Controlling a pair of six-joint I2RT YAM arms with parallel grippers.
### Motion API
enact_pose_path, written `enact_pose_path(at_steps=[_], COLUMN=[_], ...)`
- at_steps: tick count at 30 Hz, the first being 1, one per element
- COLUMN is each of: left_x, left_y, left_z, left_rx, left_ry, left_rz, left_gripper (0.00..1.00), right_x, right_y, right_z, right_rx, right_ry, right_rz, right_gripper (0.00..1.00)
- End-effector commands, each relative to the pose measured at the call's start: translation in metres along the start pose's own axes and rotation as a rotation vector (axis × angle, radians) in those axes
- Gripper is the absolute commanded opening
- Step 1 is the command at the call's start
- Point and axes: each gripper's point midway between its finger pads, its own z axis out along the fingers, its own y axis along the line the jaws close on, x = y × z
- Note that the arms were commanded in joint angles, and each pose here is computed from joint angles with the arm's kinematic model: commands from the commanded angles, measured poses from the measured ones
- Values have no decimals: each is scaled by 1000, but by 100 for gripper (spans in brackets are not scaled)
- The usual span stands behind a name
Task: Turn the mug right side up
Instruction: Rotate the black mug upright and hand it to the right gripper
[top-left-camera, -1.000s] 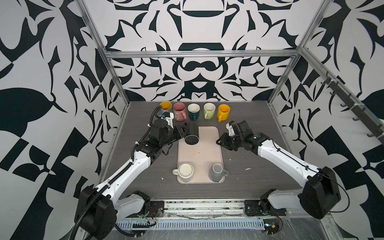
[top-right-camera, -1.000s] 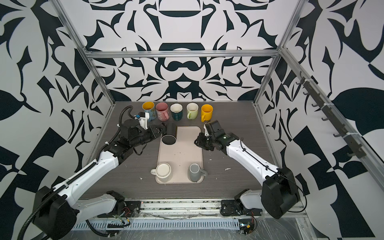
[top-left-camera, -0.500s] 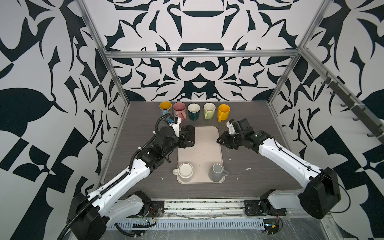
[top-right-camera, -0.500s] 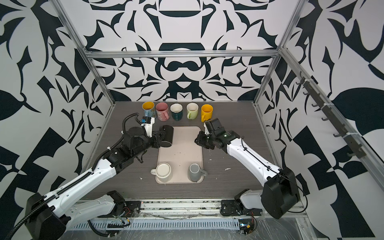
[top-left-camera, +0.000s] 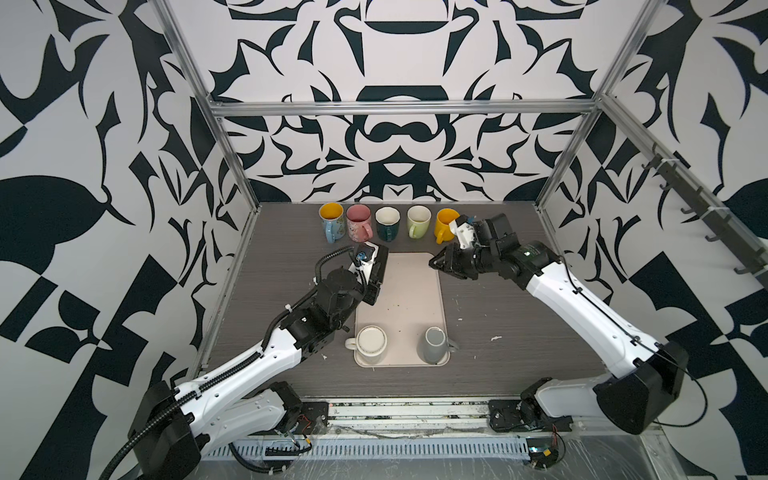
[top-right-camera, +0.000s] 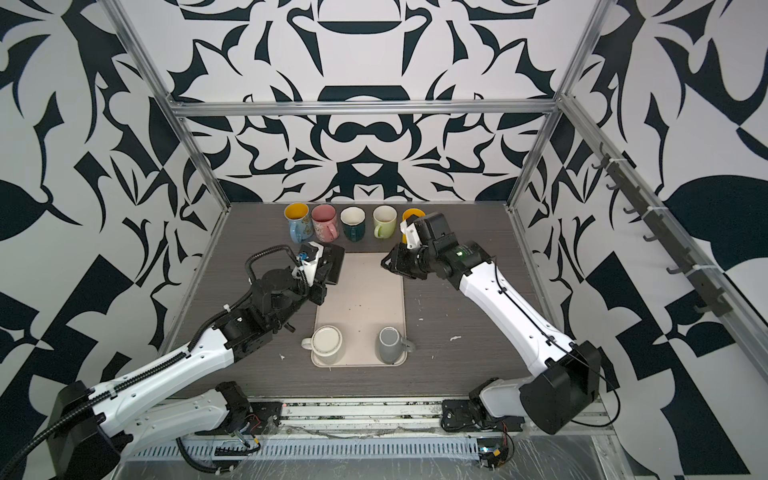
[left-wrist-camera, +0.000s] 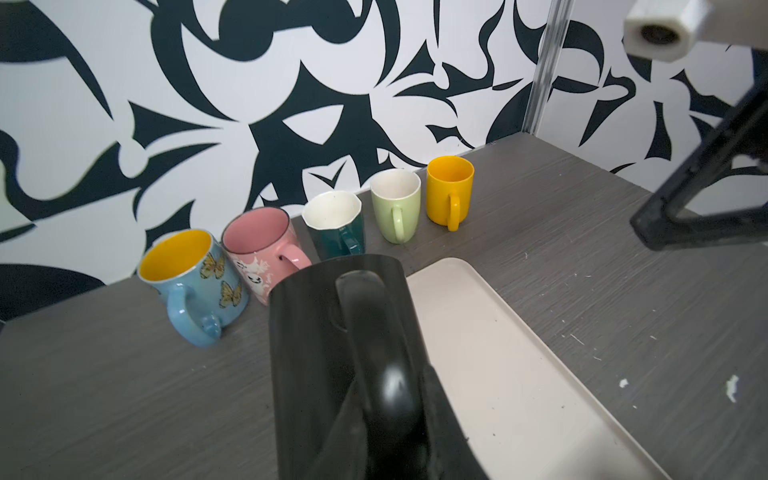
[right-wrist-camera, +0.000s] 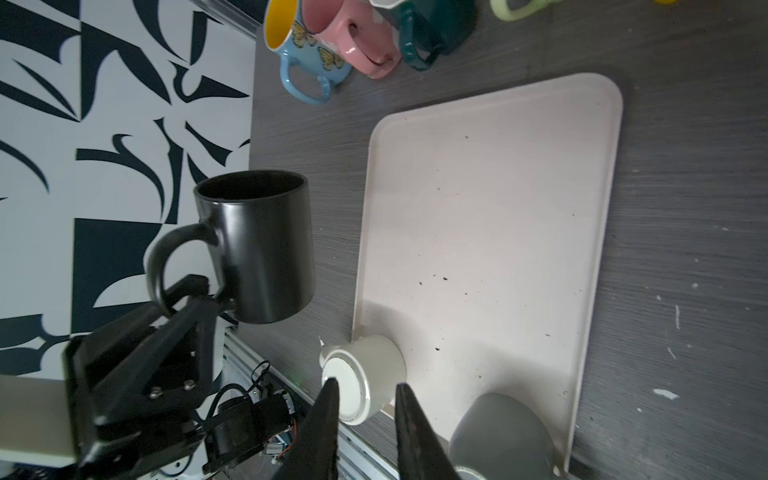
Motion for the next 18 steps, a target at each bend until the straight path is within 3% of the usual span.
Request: enact_pose_path(at_steps=[1, 6, 13, 18], left_x=[-59, -72, -83, -89], left_y=[17, 12, -7, -9], left_z=[-16, -21, -22, -24], left_rx=[-131, -177, -254, -311], left_ry=[-234, -298, -333, -368], left_rz=[59, 142, 346, 409], left_gripper=[0, 0, 0, 0], right_x=[-3, -13, -22, -29], right_y=[17, 26, 43, 49], right_z=[-6, -9, -21, -30], right_rx=[-62, -95, -159, -189], right_ry=[35, 32, 27, 25], right_rz=[-27, -27, -24, -15], right_gripper=[28, 28, 29, 30])
